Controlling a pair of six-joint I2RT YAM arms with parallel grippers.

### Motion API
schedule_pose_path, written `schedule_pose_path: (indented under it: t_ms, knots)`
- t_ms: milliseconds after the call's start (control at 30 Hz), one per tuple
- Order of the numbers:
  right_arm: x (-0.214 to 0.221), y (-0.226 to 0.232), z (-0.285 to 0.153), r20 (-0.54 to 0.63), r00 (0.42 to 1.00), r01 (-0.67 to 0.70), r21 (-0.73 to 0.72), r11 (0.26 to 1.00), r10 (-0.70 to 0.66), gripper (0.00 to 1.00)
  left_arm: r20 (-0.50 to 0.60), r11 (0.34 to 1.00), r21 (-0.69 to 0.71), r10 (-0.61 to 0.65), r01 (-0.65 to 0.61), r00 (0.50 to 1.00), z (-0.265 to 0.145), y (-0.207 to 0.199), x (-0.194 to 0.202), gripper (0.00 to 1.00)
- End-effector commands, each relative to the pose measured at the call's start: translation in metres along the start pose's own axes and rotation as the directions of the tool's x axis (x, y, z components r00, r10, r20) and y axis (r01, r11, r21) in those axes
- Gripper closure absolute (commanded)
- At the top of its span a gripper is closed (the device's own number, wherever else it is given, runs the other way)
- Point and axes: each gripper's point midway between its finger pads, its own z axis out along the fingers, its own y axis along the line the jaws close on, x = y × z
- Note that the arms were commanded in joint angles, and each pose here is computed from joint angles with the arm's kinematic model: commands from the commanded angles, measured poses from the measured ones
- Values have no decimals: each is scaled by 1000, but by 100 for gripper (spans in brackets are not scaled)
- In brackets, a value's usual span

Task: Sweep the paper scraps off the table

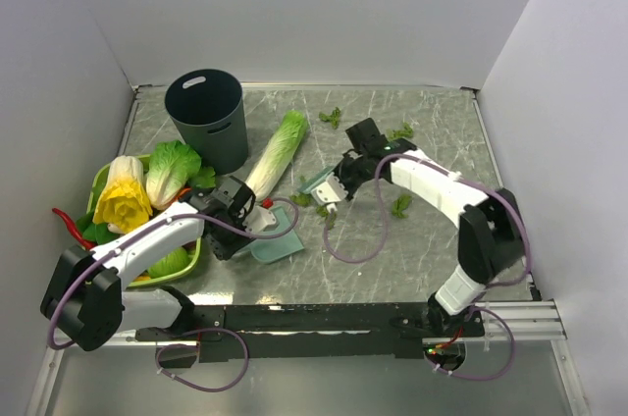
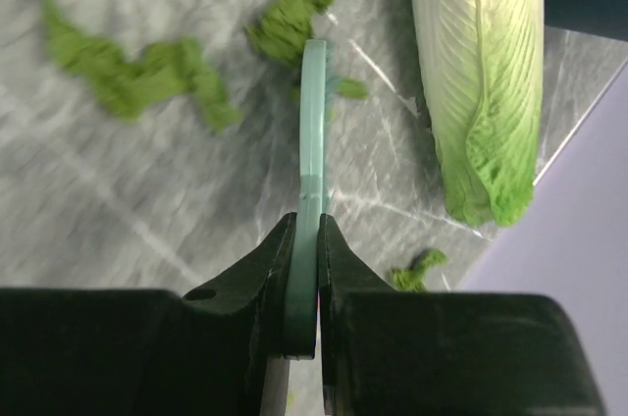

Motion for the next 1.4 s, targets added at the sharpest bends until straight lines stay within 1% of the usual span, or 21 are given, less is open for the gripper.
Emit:
schedule_pose_path:
  t_ms: [0,167,200,267,300,333,367,433,467,500,533,567,633,667,700,733,833,900,1167,1300,1367]
  knots:
    - [-28,27,-55,25,997,80,-37,996,-79,100,49,999,-12,37,-37,998,-22,5,-15,99]
    - [-42,40,-82,25,999,26,18,999,-27,100,24,998,-12,59,-58,998,-24,7,-18,99]
    - [-44,39,-88,22,998,-65,54,996,64,100,16,998,-11,69,-69,998,-25,7,-20,99]
    - [-40,15,-95,23,986,-166,178,970,164,100,-17,995,-21,98,-98,995,-24,10,-19,99]
    - [-38,11,-101,37,943,-330,224,917,331,100,-25,994,-28,108,-109,994,-26,12,-19,99]
    - [-33,-5,-106,49,918,-389,293,873,393,100,-29,993,-28,117,-118,993,-25,12,-20,99]
    - [-34,-14,-113,103,830,-548,326,770,547,100,-33,991,-24,131,-132,991,-26,12,-21,99]
    - [-21,-21,-117,112,702,-687,365,628,703,100,-63,988,-50,140,-144,988,-29,19,-21,99]
    - [-22,-22,-117,160,559,-802,355,481,813,100,-74,988,-55,141,-146,987,-30,21,-21,99]
    - [-11,-32,-123,157,471,-836,395,382,868,100,-73,987,-61,141,-146,987,-32,23,-25,99]
    - [-10,-24,-121,138,360,-883,371,289,923,100,-91,988,-53,143,-148,986,-31,24,-24,99]
    - [-10,-35,-119,166,199,-928,349,131,966,100,-93,987,-65,139,-145,986,-33,27,-26,99]
    - [-6,-31,-115,126,17,-940,340,-27,992,100,-116,987,-65,137,-145,984,-31,29,-27,99]
    - [-8,-19,-107,52,-156,-933,319,-164,986,100,-117,987,-72,135,-144,984,-32,31,-29,99]
    - [-9,-15,-102,34,-219,-924,313,-219,975,100,-132,987,-75,133,-144,982,-30,33,-28,99]
    - [-12,-12,-100,32,-248,-919,308,-246,968,100,-137,987,-74,133,-144,982,-29,33,-29,99]
    - [-11,1,-93,31,-239,-901,366,-233,971,100,-160,986,-77,132,-145,978,-26,36,-28,99]
    - [-11,11,-86,-6,-300,-884,376,-276,954,100,-174,987,-82,122,-138,977,-25,37,-27,99]
    - [-10,35,-66,-46,-399,-846,405,-348,916,100,-180,986,-93,117,-135,977,-19,38,-36,99]
    - [-15,32,-49,-60,-403,-856,379,-353,913,100,-183,984,-86,136,-153,974,-7,33,-46,99]
    - [-24,22,-38,-61,-382,-876,342,-341,922,100,-166,981,-98,148,-166,975,-5,32,-58,99]
